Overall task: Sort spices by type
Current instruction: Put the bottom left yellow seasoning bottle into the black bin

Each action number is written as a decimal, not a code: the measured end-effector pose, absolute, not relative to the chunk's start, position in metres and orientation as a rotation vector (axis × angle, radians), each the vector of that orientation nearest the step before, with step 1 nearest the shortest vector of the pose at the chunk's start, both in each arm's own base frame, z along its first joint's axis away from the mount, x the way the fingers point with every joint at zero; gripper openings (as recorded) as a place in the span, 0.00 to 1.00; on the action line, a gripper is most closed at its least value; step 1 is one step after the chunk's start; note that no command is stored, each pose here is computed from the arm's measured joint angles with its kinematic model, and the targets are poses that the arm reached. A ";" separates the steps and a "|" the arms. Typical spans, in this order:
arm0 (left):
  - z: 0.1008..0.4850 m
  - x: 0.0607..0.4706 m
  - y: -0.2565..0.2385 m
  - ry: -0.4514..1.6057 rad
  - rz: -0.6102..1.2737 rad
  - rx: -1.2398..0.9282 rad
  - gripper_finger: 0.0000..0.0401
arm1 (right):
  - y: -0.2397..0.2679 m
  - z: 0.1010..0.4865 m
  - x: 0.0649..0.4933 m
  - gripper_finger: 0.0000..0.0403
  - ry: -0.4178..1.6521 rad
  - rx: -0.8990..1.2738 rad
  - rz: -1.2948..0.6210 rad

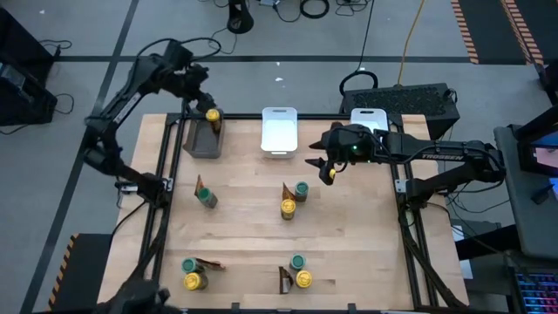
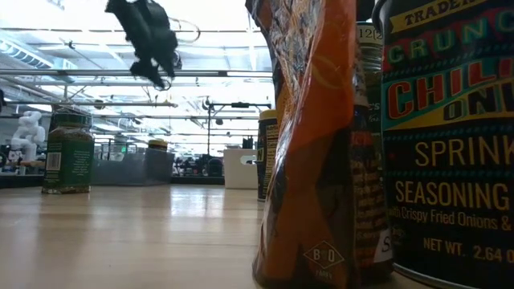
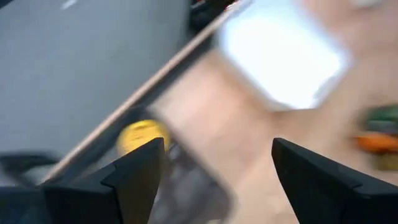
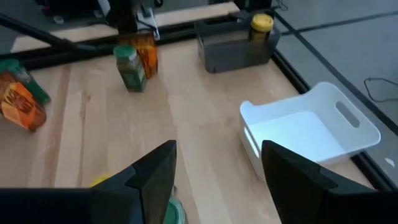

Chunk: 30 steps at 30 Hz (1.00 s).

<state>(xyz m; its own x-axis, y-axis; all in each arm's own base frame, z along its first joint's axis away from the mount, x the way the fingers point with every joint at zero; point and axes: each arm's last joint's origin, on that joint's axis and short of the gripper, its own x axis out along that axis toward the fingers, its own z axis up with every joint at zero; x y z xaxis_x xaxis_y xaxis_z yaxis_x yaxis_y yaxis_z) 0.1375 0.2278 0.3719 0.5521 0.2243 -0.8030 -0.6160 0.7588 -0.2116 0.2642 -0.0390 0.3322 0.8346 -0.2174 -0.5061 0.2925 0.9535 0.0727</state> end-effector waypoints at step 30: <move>0.396 0.223 0.071 0.652 -0.366 -0.072 0.75 | -0.001 0.347 0.274 0.54 0.337 0.260 -0.235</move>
<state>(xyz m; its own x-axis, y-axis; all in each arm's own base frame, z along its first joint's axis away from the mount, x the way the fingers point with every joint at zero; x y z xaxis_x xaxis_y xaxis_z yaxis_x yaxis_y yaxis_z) 0.2227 0.0708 0.3961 0.7332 -0.3553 -0.5798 0.3107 0.9335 -0.1792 0.2736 -0.0007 0.3467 0.9174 -0.1830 -0.3535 0.2689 0.9397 0.2114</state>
